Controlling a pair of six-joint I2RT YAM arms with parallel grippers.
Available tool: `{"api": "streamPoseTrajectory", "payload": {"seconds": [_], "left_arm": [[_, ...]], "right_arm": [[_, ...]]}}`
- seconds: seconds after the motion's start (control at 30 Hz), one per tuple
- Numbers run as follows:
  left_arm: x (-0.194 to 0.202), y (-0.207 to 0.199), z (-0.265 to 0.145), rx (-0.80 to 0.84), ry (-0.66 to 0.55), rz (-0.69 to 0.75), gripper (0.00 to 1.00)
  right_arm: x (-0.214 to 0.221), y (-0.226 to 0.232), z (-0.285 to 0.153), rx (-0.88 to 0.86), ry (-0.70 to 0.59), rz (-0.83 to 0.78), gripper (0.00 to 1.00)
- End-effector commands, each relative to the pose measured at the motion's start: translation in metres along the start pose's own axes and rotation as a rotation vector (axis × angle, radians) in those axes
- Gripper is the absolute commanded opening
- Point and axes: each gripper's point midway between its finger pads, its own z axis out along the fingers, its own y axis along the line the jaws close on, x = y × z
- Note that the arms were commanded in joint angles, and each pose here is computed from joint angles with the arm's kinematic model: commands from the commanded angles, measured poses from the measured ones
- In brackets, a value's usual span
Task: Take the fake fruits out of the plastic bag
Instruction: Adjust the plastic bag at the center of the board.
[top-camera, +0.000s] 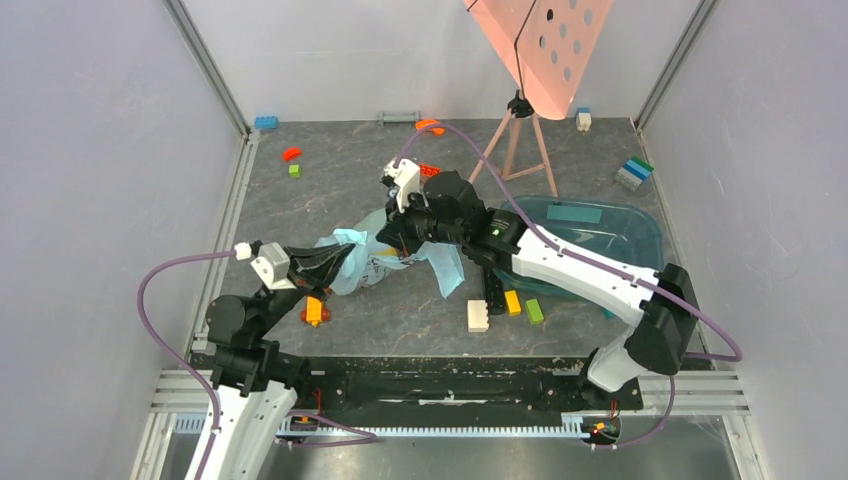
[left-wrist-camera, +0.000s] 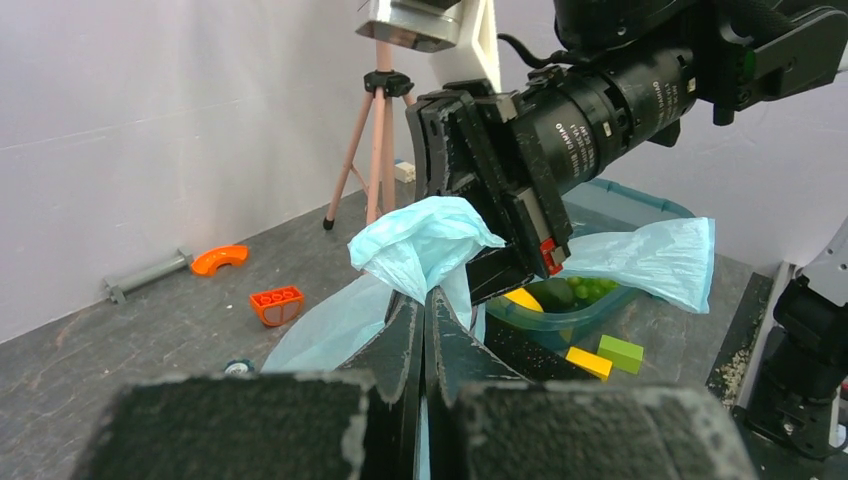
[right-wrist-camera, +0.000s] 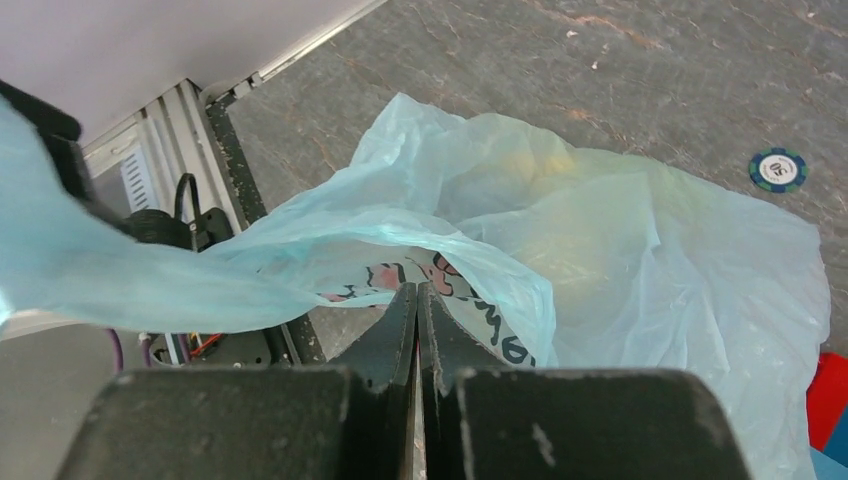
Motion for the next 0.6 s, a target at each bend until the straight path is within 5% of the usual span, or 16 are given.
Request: {"api": "streamPoseTrajectory", "payload": {"seconds": [0.0,0.57], "left_arm": [[0.001,-0.004,-0.002,0.035,0.004,0.074,0.02],[0.004,-0.008,-0.002,0.064,0.011,0.093,0.02]], "right_arm": [[0.008,-0.009,0.006,0.048,0.026,0.017,0.00],[0.058,-0.034,0.040,0.128,0.171,0.042,0.00]]}}
